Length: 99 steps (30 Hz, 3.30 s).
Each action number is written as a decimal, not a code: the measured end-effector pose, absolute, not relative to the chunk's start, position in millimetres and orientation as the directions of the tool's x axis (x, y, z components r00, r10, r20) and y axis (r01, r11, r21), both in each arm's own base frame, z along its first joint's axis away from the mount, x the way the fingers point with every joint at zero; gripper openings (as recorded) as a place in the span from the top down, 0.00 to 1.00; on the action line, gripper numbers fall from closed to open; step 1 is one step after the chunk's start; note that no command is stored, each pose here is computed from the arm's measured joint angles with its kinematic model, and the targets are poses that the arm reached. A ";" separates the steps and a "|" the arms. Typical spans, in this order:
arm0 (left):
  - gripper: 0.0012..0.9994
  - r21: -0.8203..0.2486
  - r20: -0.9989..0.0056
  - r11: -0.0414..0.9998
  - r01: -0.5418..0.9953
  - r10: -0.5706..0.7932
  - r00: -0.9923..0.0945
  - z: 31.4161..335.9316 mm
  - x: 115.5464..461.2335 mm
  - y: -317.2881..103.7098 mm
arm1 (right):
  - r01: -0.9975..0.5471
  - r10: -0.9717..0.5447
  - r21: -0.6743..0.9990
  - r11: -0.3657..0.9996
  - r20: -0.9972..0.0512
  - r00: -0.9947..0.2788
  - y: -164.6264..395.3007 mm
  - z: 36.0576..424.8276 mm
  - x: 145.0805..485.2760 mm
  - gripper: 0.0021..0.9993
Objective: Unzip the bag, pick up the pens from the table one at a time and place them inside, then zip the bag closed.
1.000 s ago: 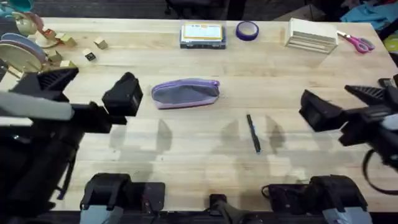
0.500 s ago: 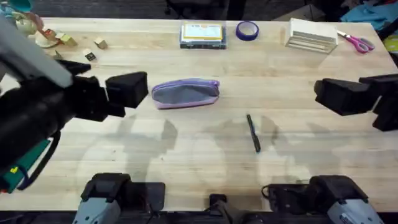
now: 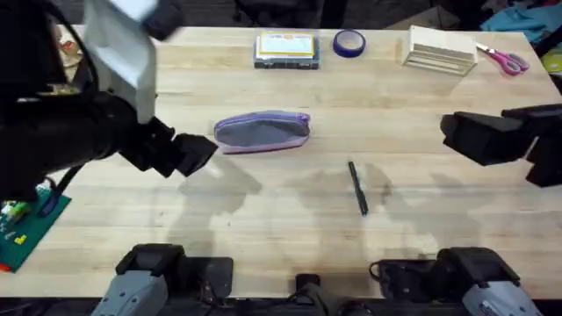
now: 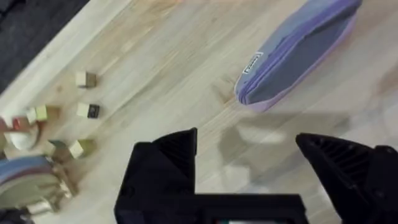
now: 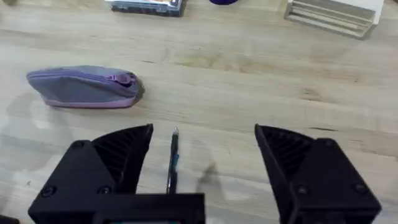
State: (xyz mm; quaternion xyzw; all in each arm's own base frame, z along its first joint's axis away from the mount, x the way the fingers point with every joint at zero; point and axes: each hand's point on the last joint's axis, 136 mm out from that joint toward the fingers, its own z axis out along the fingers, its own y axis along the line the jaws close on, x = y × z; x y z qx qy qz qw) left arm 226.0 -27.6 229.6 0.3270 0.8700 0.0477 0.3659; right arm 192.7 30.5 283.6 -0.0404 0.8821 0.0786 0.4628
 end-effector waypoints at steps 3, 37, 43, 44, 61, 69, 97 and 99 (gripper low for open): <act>0.01 0.377 -0.553 0.695 0.612 0.699 -0.454 224.6 228.8 -29.5 | -0.146 0.002 0.103 0.984 -0.823 -0.569 31.0 283.6 192.6 0.00; 0.01 0.203 -0.719 0.388 0.899 0.682 -0.132 155.7 286.2 -22.9 | -0.150 0.002 0.102 0.983 -0.832 -0.555 31.4 286.9 194.7 0.00; 0.01 0.194 -0.729 0.378 0.905 0.673 -0.125 152.9 286.9 -24.7 | -0.150 0.002 0.102 0.983 -0.832 -0.555 31.4 287.0 194.7 0.00; 0.01 0.195 -0.730 0.376 0.906 0.672 -0.122 153.2 287.0 -25.1 | -0.150 0.002 0.103 0.983 -0.832 -0.555 31.5 287.0 194.7 0.00; 0.01 0.169 -0.739 0.375 0.911 0.660 -0.135 143.3 292.7 -24.1 | -0.151 0.002 0.102 0.983 -0.832 -0.555 31.5 287.0 194.7 0.00; 0.01 0.076 -0.769 0.378 0.923 0.611 -0.187 121.6 297.9 -26.3 | -0.150 0.002 0.103 0.983 -0.832 -0.555 31.5 287.0 194.7 0.00; 0.95 -0.050 -0.800 0.323 0.945 0.553 -0.231 91.3 300.4 -47.7 | -0.151 0.002 0.102 0.983 -0.832 -0.555 31.5 287.1 194.8 0.00; 0.96 -0.050 -0.801 0.323 0.945 0.553 -0.231 91.3 300.4 -47.8 | -0.151 0.002 0.103 0.983 -0.832 -0.555 31.6 287.1 194.8 0.00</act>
